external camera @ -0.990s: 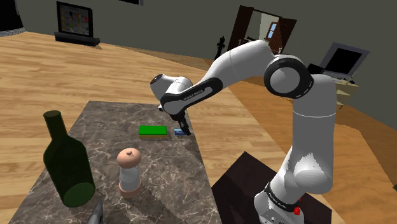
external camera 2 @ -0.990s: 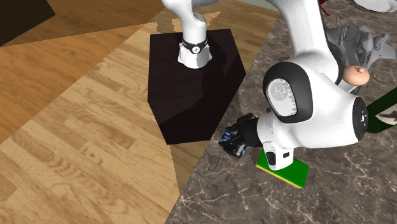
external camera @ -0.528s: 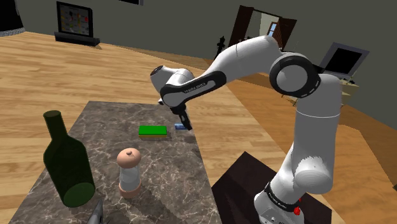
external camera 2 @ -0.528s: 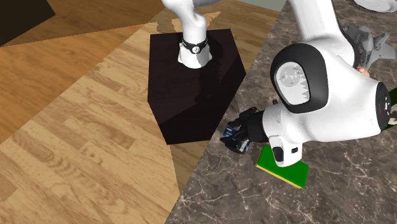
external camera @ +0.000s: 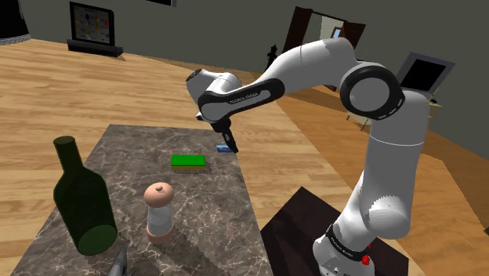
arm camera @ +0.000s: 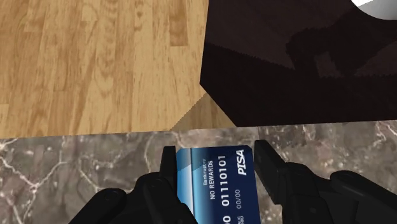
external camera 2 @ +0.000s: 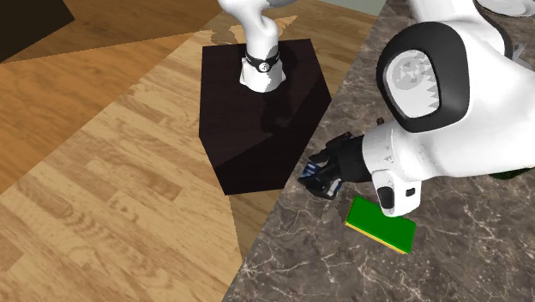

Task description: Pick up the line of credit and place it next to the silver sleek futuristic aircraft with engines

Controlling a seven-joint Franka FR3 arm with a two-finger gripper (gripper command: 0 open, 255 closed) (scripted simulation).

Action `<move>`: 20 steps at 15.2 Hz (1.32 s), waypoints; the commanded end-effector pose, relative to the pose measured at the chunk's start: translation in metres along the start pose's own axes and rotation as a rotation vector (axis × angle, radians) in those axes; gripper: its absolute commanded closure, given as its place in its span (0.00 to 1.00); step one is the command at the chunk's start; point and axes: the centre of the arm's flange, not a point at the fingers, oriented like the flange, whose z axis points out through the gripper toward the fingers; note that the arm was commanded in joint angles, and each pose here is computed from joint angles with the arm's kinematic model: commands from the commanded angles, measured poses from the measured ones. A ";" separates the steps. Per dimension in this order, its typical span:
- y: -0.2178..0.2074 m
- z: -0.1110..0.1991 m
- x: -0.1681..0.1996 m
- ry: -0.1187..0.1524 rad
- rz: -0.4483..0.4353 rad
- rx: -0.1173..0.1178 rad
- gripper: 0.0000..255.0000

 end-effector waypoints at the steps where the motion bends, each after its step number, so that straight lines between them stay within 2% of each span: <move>1: 0.000 -0.010 -0.006 0.000 0.000 0.000 1.00; 15: 0.000 -0.070 -0.045 0.000 0.000 0.000 1.00; 20: -0.065 -0.077 -0.034 0.000 0.000 0.000 1.00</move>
